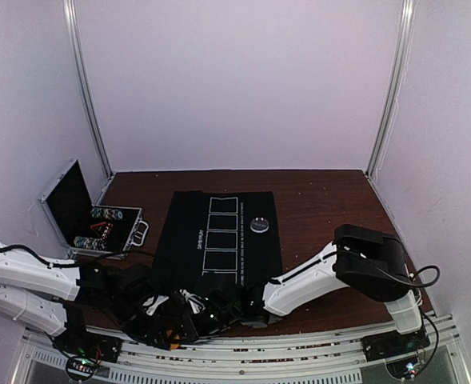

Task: Distribute texas hold em gaming equipment
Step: Pick up the big blind button from the corner of the board.

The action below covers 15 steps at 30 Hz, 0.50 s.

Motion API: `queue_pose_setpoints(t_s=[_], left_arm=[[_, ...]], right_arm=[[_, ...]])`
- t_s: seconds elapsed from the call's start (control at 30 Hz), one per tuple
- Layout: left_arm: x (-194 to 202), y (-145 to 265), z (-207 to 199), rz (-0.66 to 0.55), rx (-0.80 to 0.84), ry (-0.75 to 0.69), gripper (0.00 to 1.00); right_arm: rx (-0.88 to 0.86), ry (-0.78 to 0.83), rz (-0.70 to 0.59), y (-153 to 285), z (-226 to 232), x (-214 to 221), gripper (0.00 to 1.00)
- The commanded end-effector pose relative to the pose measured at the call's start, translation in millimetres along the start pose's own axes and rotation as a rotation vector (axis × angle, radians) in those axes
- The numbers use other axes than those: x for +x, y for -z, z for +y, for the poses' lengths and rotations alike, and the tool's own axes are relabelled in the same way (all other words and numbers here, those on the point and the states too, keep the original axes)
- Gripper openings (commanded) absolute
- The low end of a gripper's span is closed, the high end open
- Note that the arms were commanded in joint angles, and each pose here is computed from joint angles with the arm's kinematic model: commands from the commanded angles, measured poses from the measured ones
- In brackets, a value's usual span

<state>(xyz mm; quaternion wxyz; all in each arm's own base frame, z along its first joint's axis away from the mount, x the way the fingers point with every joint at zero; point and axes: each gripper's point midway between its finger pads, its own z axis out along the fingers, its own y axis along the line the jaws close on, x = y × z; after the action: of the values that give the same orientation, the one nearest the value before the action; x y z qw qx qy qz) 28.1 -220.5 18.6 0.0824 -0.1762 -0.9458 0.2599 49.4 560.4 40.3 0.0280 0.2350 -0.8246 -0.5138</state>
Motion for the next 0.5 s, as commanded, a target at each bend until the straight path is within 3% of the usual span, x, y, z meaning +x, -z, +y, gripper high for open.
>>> queue_pose_setpoints(t_s=[0.0,0.1,0.27,0.47], left_arm=[[-0.9,-2.4,5.7,-0.019,-0.014,-0.014,0.22],[-1.1,-1.0,5.9,-0.025,-0.016,-0.015,0.22],[-9.2,12.0,8.3,-0.066,-0.085,-0.053,0.23],[-66.0,67.4,-16.1,-0.288,-0.254,-0.223,0.34]], right_arm=[[0.013,0.03,-0.021,3.4,7.5,-5.3,0.1],[0.061,0.031,-0.034,6.0,-0.1,-7.1,0.0],[0.106,0.071,-0.036,18.1,3.4,-10.9,0.0],[0.122,0.11,-0.005,53.1,22.3,-13.9,0.0]])
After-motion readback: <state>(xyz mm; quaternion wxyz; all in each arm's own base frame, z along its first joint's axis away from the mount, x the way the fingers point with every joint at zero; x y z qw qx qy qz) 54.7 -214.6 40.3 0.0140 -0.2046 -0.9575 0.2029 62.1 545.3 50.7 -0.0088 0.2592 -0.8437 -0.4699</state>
